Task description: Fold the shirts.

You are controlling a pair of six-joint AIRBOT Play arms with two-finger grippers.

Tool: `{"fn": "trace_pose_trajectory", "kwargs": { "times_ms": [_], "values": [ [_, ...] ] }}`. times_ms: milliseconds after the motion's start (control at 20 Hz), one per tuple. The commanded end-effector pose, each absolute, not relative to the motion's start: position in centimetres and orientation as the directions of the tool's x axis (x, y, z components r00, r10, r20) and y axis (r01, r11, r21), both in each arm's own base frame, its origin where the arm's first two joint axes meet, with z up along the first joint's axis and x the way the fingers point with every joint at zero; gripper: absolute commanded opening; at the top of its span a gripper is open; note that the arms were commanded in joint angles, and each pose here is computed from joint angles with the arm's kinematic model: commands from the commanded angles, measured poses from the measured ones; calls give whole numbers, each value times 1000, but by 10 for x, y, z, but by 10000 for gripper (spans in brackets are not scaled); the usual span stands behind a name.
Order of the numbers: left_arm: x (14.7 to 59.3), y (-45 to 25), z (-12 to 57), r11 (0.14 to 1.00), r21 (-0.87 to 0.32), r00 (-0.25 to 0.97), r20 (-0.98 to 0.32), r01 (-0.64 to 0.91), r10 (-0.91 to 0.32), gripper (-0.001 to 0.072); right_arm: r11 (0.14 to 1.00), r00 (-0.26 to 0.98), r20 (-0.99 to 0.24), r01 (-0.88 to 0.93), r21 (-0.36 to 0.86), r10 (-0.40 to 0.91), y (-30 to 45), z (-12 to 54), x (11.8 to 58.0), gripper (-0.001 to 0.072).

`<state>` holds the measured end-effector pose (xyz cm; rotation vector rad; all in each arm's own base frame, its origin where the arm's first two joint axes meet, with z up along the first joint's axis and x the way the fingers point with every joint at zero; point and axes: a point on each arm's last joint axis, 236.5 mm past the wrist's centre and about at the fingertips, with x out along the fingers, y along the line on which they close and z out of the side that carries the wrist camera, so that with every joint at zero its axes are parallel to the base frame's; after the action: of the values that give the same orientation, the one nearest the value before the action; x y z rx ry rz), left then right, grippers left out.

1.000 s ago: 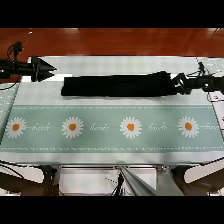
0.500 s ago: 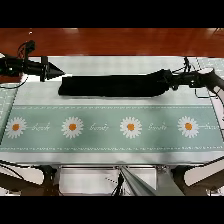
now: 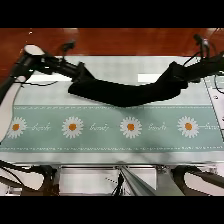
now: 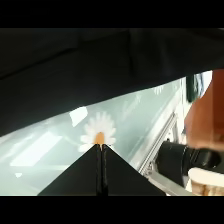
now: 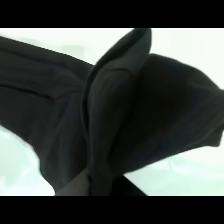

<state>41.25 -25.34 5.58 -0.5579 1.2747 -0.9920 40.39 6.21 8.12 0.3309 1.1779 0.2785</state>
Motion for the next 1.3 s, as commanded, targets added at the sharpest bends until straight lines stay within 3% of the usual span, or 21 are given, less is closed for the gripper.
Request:
{"fn": "trace_pose_trajectory", "kwargs": {
  "times_ms": [0,400,700,1000,1100,1250],
  "values": [
    [381,-322,54,466,-793,-84,-535,392,-840,31,946,407,-862,-14,324,301,60,126,367,17],
    [333,-412,31,454,-770,-139,-561,448,-816,31,941,476,-827,-6,339,301,63,182,313,17],
    [299,-469,-3,448,-763,-161,-571,466,-805,31,936,434,-848,31,351,304,65,185,286,17],
    [247,-518,-35,385,-854,-279,-487,349,-827,32,944,473,-839,42,326,268,57,198,272,17],
    [255,-524,-34,365,-858,-248,-465,361,-850,31,948,478,-840,48,315,255,54,198,272,18],
    [302,-488,-19,370,-870,-197,-445,325,-873,29,952,520,-823,56,301,230,48,201,283,17]
  ]
}}
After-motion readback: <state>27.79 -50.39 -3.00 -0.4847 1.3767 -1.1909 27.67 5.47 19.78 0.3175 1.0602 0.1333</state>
